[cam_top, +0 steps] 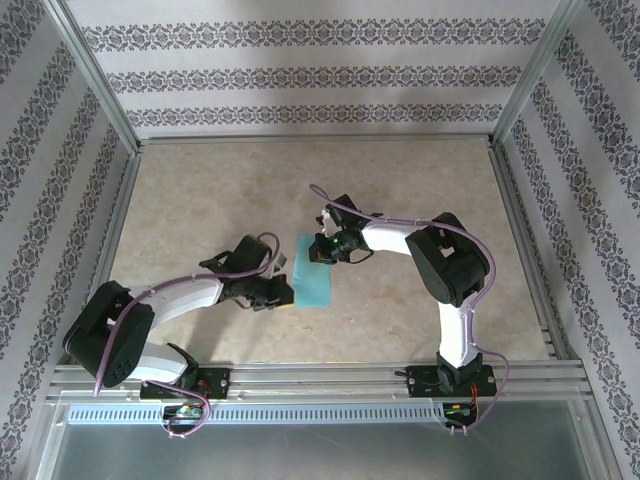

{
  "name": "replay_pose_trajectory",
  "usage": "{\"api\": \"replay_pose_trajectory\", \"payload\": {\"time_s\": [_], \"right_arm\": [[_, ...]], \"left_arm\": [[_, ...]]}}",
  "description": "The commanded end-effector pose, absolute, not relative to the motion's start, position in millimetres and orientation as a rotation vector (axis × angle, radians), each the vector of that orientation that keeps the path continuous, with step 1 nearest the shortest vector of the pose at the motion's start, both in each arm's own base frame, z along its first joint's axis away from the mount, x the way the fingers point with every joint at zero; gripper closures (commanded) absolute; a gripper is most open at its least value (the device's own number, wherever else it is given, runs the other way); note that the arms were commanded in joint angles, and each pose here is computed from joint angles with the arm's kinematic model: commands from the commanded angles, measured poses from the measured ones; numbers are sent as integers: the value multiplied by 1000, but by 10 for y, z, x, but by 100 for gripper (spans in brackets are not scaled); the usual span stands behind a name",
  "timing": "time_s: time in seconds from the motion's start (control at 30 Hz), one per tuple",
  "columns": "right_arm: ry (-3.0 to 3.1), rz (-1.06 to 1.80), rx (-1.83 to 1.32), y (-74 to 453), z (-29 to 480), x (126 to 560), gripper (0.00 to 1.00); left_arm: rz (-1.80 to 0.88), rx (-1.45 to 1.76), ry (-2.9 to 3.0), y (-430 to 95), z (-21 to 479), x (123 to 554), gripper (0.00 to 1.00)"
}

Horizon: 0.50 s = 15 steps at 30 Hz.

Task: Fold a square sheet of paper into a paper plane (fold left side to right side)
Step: First fold the square sheet of paper in half at the center of the table, then hold the square sheet of paper at the center of the table.

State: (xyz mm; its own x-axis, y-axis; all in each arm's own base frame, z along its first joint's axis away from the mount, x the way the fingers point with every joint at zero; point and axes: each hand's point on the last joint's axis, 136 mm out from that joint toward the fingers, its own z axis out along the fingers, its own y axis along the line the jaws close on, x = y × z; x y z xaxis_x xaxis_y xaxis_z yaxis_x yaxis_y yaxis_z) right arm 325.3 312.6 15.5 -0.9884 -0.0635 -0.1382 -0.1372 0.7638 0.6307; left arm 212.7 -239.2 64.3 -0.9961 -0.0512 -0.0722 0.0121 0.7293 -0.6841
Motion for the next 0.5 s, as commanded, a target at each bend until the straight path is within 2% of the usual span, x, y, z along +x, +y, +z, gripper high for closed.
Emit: {"api": "replay_pose_trajectory", "payload": {"time_s": [0.0,0.23,0.47], "right_arm": [[2910,864,-139,2916,-110,3248,100],[2909,866,-154,2921,-91,3222,100],[2898,878,-166,2958,-45,3219,100]], "left_arm": [[-1147,8,2731,-2492,855,2459,94],[-1042,107,2821,-2604,476,2712,95],[-1012,102,2874,-2636,207,2769,95]]}}
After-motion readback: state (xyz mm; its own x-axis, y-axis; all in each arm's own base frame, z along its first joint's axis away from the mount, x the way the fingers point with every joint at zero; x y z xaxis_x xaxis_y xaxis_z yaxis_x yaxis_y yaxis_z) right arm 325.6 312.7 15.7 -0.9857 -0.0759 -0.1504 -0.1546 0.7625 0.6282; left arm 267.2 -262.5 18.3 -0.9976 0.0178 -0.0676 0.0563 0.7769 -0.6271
